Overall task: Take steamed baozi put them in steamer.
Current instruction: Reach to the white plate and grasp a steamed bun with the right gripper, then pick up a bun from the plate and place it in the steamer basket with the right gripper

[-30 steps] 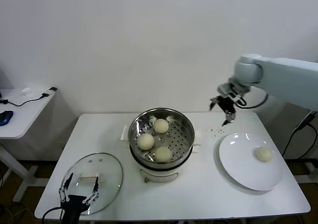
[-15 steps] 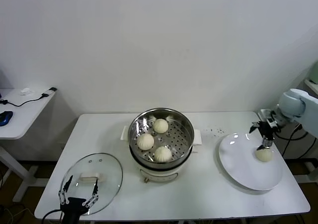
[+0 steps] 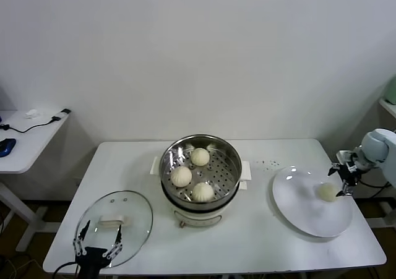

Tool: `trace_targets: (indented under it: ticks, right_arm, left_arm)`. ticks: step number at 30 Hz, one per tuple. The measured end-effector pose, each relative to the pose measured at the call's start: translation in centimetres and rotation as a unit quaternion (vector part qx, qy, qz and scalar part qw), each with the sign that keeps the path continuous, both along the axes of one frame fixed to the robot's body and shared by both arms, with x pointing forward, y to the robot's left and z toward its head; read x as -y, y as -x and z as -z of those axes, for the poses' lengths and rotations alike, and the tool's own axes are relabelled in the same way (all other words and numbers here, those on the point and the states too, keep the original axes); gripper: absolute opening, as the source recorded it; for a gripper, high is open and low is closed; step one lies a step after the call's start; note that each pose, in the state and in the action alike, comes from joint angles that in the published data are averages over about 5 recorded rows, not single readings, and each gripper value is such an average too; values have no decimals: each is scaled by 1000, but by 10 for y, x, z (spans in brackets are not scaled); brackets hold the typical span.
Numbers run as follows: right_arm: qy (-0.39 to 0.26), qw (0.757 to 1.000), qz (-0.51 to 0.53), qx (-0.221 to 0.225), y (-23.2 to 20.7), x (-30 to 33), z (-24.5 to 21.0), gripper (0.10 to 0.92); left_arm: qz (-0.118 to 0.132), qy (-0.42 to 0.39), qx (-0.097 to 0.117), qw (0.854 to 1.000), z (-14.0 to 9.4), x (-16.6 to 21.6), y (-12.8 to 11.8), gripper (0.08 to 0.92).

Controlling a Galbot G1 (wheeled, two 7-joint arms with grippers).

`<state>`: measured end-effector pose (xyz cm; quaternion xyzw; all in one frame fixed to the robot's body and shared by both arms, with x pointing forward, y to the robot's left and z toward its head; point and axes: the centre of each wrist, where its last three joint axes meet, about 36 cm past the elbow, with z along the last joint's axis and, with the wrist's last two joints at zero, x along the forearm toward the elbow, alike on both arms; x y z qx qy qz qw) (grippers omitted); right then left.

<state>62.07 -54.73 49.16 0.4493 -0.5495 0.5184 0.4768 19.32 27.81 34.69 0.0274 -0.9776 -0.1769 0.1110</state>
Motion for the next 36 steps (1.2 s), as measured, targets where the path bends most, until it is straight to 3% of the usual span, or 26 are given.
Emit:
trace_targets:
  ticks: [16,29,36]
  right_arm:
    - [4,1000,11,-24,-10,-6,40,822]
    - [2,1000,12,-28,-15,-8,37,618]
    - [1,1000,15,-24,-18,-7,25,587]
  left_arm:
    - [-2,-3,-6,1000,5,-1,-1,823]
    - [-1,-3,-6,1000,6,0,2,823]
    - [2,-4,-4,1000,5,0,3,823]
